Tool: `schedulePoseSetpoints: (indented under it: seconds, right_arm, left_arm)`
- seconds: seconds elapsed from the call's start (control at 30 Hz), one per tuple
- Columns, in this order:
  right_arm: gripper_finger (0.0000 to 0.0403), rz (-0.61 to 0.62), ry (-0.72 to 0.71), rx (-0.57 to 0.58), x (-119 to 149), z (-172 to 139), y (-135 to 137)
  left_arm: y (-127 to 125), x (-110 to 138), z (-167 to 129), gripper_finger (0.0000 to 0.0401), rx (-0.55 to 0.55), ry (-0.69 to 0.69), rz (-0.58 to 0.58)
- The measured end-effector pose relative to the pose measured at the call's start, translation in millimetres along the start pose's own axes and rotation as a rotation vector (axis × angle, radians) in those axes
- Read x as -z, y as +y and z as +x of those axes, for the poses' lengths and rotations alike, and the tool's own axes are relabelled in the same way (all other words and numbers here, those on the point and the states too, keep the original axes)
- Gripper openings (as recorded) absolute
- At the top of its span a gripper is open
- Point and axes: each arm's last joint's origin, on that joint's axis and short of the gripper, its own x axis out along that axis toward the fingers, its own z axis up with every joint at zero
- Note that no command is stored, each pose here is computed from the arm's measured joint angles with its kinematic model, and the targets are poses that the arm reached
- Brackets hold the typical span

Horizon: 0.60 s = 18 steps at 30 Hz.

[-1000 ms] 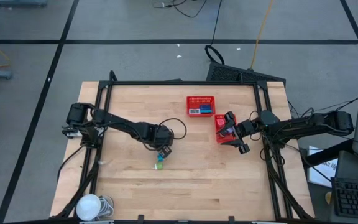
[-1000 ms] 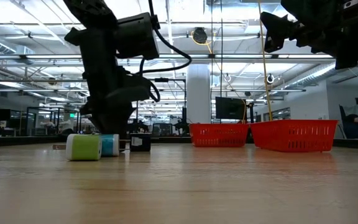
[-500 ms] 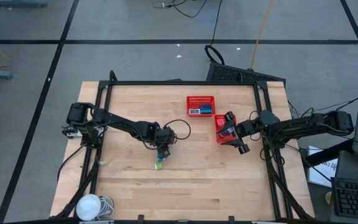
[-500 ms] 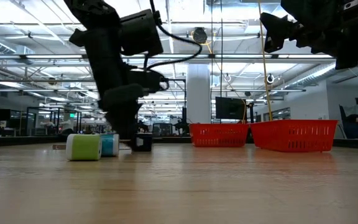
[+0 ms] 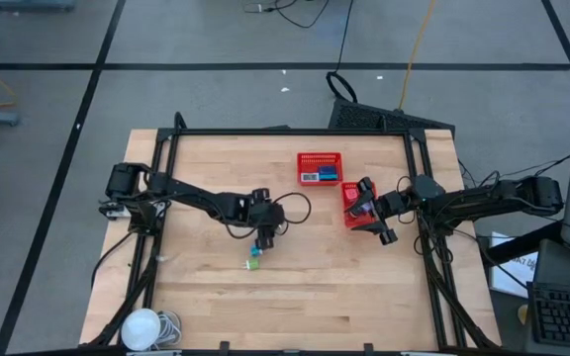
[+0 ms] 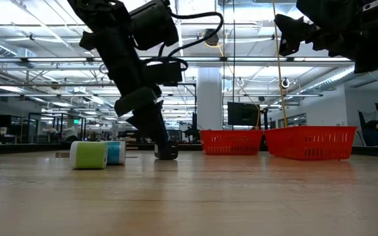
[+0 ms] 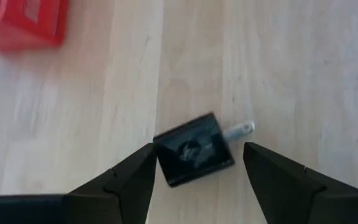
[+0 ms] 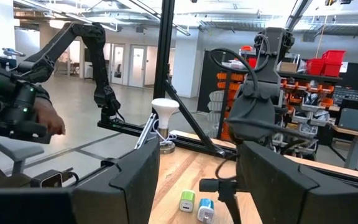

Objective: Pick & Place Office items
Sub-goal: Put the black charger adapter into the bottom red bin

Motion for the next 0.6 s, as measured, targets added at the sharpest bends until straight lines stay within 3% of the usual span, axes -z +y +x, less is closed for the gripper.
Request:
schedulePoseSetpoints:
  seconds: [0.23, 0.37, 0.6]
  right_arm:
    - [0.0212, -0.001, 0.0, 0.0, 0.0, 0.0, 0.0]
    - [0.0212, -0.001, 0.0, -0.001, 0.0, 0.0, 0.1]
    - [0.0212, 0.004, 0.007, -0.001, 0.9, 0.0, 0.1]
  left_arm:
    - [0.3, -13.3, -0.9, 0.0246, -0.007, -0.135, 0.051]
    - [-0.6, -16.9, 3.2, 0.0246, -0.011, -0.176, 0.14]
    - [-0.9, -5.9, 31.3, 0.0246, 0.137, -0.121, 0.163]
